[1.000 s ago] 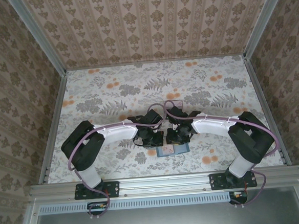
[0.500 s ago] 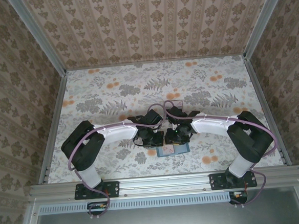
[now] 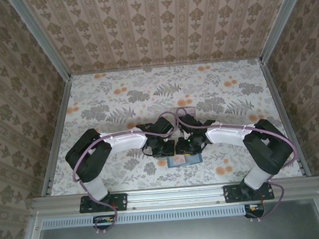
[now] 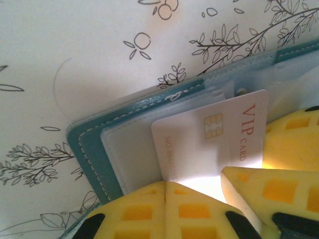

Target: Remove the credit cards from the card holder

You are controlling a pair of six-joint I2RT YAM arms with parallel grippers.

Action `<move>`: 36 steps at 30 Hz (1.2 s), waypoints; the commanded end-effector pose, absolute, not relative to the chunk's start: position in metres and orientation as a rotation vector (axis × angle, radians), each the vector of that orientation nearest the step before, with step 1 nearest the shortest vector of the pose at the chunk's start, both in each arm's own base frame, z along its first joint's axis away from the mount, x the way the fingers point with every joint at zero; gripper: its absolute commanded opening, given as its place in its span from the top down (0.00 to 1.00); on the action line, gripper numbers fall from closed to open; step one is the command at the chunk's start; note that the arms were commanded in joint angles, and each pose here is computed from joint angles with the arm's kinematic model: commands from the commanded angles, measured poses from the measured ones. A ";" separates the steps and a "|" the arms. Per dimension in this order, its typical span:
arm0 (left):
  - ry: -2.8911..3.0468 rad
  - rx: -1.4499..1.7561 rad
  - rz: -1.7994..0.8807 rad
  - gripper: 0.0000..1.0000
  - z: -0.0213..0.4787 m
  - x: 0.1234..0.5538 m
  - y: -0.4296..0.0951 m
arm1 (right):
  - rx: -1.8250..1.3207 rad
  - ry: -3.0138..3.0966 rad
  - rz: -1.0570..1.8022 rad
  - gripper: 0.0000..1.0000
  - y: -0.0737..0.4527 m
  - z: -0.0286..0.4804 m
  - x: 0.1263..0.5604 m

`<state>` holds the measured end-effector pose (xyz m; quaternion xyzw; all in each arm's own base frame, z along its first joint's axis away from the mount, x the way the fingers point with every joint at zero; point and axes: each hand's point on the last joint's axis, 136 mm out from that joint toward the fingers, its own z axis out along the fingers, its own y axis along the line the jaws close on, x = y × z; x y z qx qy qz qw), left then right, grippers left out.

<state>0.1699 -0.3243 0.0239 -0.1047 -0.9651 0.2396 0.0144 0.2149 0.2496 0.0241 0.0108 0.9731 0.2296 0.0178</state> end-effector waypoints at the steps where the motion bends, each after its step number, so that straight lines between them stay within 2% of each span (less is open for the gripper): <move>1: -2.985 -0.320 0.671 0.99 0.013 0.163 -0.318 | 0.062 2.991 0.813 0.70 0.254 0.038 0.213; 9: -2.987 -0.316 0.672 0.99 0.013 0.163 -0.317 | 0.062 2.966 0.901 0.77 0.260 0.045 0.214; 20: -2.986 -0.319 0.668 0.99 0.012 0.161 -0.316 | 0.063 2.986 0.780 0.88 0.245 0.041 0.214; 36: -2.988 -0.324 0.670 0.99 0.013 0.162 -0.315 | 0.030 3.005 0.541 0.90 0.213 0.045 0.215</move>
